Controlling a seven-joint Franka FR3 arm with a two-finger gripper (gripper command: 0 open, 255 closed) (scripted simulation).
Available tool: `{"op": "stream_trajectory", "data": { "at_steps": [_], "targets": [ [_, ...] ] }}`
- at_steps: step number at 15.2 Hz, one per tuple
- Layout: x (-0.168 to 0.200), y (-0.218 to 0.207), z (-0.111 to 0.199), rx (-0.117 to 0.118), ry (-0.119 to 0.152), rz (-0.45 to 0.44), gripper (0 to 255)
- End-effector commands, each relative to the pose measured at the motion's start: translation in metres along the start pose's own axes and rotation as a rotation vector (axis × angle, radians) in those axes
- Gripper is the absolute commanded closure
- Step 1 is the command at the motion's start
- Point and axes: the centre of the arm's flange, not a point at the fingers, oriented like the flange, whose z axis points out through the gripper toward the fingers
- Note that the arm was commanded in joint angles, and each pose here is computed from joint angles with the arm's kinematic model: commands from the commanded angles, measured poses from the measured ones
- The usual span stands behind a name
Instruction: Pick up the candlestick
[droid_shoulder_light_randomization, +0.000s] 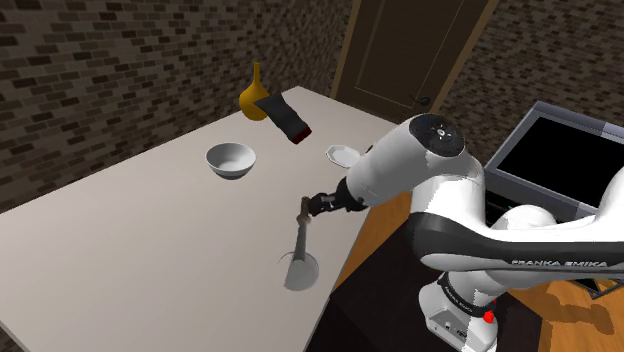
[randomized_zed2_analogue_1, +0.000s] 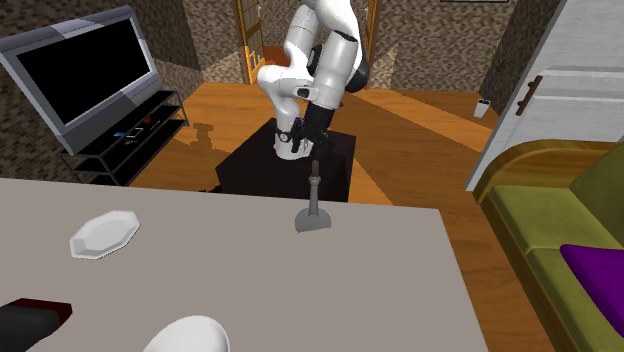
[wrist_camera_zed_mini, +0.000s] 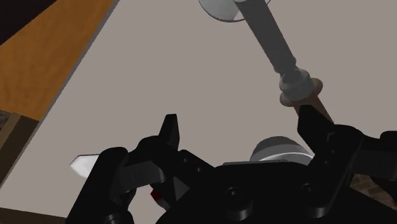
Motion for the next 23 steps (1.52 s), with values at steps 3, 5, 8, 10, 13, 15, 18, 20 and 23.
{"op": "stream_trajectory", "data": {
  "at_steps": [3, 5, 8, 10, 13, 15, 18, 20, 23],
  "targets": [
    [-0.022, -0.039, 0.023, -0.006, 0.041, 0.058, 0],
    [-0.027, -0.039, 0.033, -0.006, 0.041, 0.058, 0],
    [-0.034, -0.039, 0.047, -0.006, 0.041, 0.058, 0],
    [-0.040, -0.039, 0.059, -0.006, 0.041, 0.058, 0],
    [-0.033, -0.043, 0.053, -0.005, 0.039, 0.057, 255],
    [-0.030, -0.053, 0.049, -0.004, 0.039, 0.057, 255],
    [-0.042, -0.049, 0.043, -0.005, 0.042, 0.058, 255],
    [-0.046, -0.056, 0.046, -0.006, 0.042, 0.059, 255],
    [-0.038, -0.039, 0.054, -0.006, 0.041, 0.058, 255]
  ]
}}
